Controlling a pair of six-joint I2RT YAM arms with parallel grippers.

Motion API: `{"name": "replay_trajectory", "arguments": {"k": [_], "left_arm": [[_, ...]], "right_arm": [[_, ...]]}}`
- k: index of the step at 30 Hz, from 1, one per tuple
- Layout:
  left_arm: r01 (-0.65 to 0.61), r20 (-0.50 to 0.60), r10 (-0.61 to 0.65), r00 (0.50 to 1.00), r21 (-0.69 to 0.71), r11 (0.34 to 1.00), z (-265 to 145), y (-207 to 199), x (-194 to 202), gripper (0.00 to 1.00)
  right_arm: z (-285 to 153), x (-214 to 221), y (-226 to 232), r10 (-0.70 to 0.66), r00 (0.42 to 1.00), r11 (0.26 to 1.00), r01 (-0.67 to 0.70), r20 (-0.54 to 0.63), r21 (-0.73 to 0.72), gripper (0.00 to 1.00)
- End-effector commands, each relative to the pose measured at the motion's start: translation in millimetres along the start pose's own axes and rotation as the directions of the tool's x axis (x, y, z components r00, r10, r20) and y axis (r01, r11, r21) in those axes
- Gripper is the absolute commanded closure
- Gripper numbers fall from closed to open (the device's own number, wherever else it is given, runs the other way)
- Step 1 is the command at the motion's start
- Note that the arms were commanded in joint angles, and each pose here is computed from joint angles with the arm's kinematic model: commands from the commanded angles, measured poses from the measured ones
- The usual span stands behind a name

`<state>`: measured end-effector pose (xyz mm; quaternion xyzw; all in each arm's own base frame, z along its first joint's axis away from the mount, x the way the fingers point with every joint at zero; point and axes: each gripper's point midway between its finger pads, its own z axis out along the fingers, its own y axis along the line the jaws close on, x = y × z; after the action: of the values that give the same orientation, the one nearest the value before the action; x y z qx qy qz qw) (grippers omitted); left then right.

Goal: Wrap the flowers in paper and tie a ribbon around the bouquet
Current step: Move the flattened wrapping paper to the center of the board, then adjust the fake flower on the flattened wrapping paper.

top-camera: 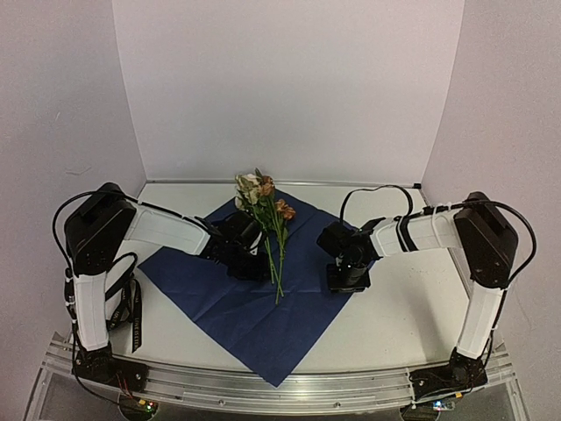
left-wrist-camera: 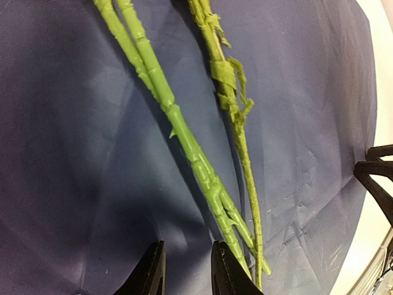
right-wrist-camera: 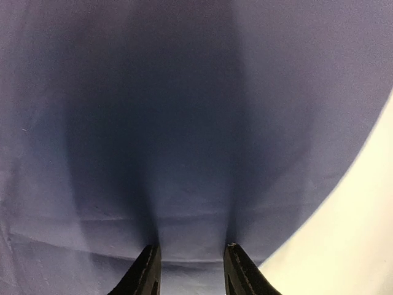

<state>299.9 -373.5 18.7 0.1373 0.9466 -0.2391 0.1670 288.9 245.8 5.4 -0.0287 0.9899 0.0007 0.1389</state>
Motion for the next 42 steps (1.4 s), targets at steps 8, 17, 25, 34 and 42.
{"name": "replay_trajectory", "arguments": {"k": [8,17,25,34,42], "left_arm": [[-0.029,-0.093,0.026,0.995,-0.032,0.999,10,-10,33,0.74],[0.017,-0.073,-0.021,0.997,-0.047,0.999,-14,-4,44,0.74],[0.011,0.041,-0.012,0.999,0.011,1.0,-55,-37,2,0.7],[-0.019,0.087,0.034,0.996,-0.165,0.986,-34,-30,-46,0.49],[-0.041,0.061,0.063,0.996,-0.306,0.951,-4,-5,-60,0.5]], "right_arm": [[-15,36,-56,0.093,0.996,0.989,-0.094,0.012,0.116,0.66],[-28,54,-74,0.165,0.986,0.981,-0.168,0.033,0.102,0.66],[-54,29,-47,0.134,0.99,0.991,-0.133,0.041,-0.018,0.6],[-42,-21,5,0.196,0.979,0.949,-0.205,-0.06,-0.238,0.61],[-8,-33,6,0.283,0.952,0.918,-0.305,-0.119,-0.255,0.65]]}}
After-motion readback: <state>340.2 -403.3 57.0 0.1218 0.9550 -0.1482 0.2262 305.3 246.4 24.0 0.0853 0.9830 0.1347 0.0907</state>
